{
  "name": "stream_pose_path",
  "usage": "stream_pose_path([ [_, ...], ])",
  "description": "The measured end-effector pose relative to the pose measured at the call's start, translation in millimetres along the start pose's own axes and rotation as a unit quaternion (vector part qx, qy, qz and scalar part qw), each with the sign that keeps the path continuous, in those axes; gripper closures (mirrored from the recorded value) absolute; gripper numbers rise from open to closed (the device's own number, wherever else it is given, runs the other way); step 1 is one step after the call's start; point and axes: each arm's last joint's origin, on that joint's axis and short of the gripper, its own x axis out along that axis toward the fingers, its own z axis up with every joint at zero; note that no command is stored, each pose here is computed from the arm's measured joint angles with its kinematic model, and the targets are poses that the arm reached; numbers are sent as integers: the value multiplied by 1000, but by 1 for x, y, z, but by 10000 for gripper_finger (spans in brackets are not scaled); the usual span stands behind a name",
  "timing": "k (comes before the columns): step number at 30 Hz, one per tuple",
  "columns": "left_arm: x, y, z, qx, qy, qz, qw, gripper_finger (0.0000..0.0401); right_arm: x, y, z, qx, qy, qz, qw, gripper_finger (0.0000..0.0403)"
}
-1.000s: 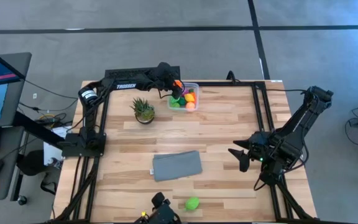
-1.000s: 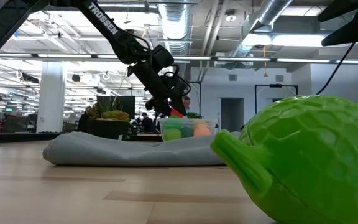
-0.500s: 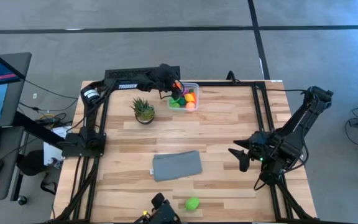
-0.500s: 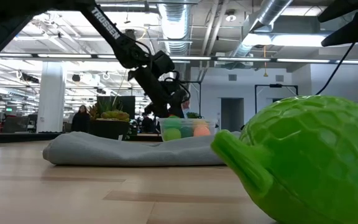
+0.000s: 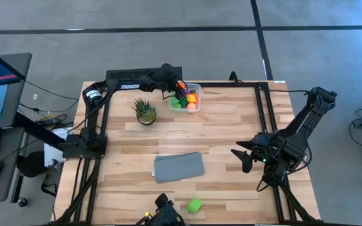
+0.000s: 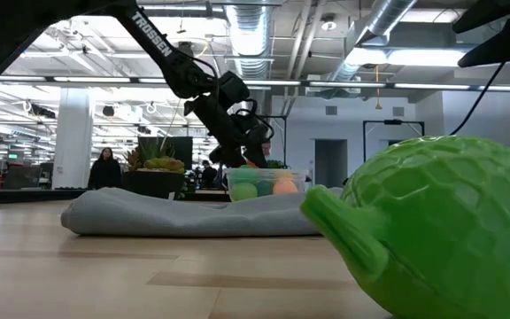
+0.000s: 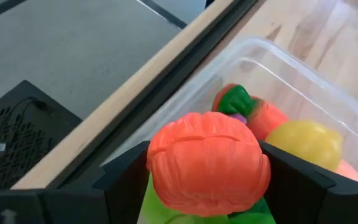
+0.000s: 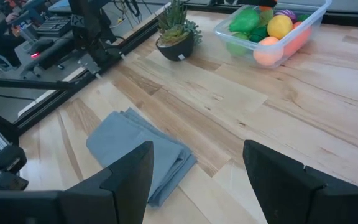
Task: Pick and placing Produce into tupperware
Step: Put the tangerine into the bin, then put the melon into the bin
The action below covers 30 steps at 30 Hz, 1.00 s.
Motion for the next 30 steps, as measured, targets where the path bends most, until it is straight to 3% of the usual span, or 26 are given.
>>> stream_pose_path([
  [13, 0, 0, -4, -5, 20, 1, 1000, 43, 0, -1, 0, -5, 0, -3, 1000, 131],
  [21, -1, -2, -2, -15, 17, -9, 1000, 40, 0, -1, -1, -3, 11, -1, 1000, 131],
  [30, -9, -9, 25, -15, -5, -18, 1000, 41, 0, -1, -1, -5, 14, -2, 1000, 131],
])
